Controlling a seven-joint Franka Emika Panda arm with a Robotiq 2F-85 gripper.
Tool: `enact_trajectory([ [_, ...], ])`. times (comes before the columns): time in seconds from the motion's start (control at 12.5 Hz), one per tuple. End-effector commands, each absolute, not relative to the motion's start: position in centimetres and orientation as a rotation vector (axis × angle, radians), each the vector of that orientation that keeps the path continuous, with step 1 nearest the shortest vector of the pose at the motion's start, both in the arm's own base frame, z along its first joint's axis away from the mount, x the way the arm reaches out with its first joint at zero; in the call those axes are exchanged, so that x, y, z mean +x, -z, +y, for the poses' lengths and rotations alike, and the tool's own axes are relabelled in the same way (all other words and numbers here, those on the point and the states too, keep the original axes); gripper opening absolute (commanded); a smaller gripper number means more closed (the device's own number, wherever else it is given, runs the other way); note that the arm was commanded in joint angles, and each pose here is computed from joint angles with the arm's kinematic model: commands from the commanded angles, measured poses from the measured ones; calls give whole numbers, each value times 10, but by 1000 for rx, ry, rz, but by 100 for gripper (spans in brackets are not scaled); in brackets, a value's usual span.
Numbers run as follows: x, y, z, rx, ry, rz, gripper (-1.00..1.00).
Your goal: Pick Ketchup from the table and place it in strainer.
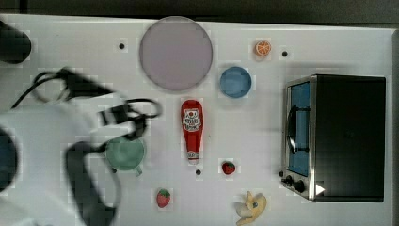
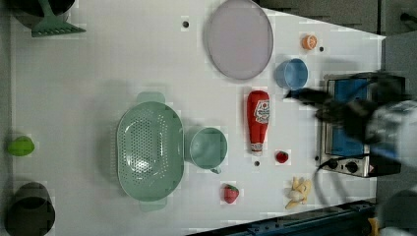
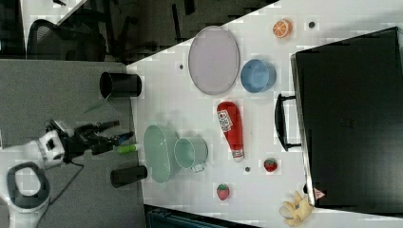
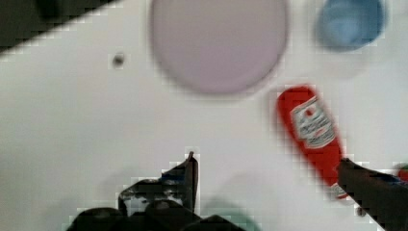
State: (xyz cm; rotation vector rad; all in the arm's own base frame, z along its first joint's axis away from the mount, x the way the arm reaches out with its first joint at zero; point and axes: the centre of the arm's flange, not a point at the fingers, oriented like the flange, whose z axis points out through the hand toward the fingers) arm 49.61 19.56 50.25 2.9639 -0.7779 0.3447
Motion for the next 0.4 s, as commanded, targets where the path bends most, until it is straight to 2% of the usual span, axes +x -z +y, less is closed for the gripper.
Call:
enact_trajectory([
  [0.08,509,-517,89,2868,-187,-1202,100],
  [0.16,506,-525,69,2873,-124,-1300,100],
  [0.24,505,-533,52,2884,-95,-1311,100],
  [0.4,508,-557,21,2939,-105,-1209,100],
])
